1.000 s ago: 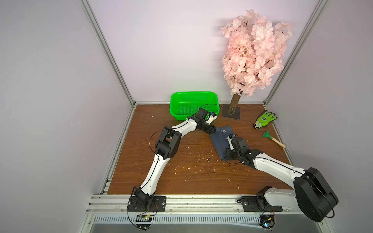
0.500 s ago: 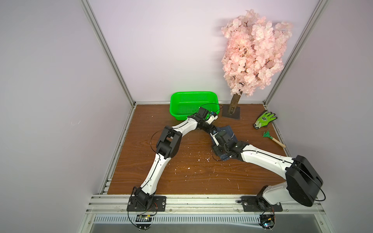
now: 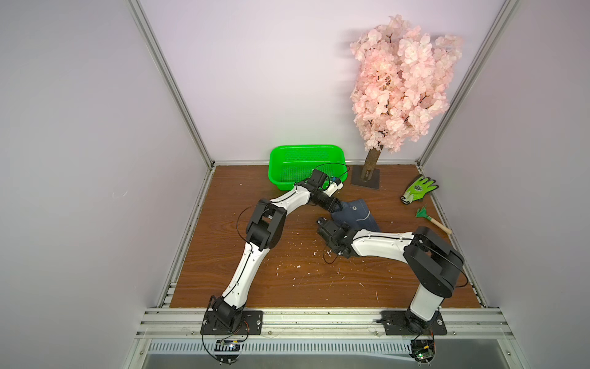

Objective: Roll up the pillowcase
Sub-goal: Roll the pillowcase at the center of the board.

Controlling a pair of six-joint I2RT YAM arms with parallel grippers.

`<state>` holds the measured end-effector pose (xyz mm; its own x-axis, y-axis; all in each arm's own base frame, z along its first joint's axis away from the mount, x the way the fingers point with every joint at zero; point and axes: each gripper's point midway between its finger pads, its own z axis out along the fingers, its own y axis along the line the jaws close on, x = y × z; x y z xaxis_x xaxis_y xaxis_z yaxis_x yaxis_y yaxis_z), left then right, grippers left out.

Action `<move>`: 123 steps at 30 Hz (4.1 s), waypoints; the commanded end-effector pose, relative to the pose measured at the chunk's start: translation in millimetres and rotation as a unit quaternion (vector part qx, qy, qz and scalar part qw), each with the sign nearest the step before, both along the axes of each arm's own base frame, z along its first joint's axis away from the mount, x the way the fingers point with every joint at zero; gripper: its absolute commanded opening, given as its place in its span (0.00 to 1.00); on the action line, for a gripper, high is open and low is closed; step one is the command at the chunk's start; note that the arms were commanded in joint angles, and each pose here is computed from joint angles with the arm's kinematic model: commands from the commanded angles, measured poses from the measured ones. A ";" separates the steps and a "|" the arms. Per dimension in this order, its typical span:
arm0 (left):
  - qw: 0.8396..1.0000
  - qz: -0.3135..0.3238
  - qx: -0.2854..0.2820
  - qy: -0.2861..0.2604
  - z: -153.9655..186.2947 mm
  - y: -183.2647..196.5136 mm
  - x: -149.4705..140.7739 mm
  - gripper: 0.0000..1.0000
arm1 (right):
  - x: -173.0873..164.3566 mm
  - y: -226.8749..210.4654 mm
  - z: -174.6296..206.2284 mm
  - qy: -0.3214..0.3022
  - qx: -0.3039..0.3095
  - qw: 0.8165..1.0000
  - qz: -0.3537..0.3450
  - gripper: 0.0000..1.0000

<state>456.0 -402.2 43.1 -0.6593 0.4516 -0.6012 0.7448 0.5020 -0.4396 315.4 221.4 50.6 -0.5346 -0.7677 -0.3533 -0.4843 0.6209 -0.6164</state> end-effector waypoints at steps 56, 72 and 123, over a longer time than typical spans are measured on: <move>0.990 0.049 -0.013 -0.131 115.1 67.8 -36.1 0.69 | -21.7 -8.4 42.9 0.260 0.618 0.741 -0.032 0.24; 0.994 0.053 -0.074 -0.057 77.7 51.1 -68.1 0.69 | 14.5 -80.8 18.7 0.217 0.589 0.772 -0.103 0.47; 0.909 0.279 -0.118 0.286 -74.0 -16.1 -64.6 0.64 | 38.3 -112.0 -10.1 0.176 0.413 0.885 -0.121 0.50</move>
<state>426.5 -429.8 51.7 -0.9344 -0.2159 -0.2834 0.1701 0.4285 -0.8874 348.4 107.8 34.7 -0.8501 -0.1344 -0.5093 -0.3186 0.9012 0.2940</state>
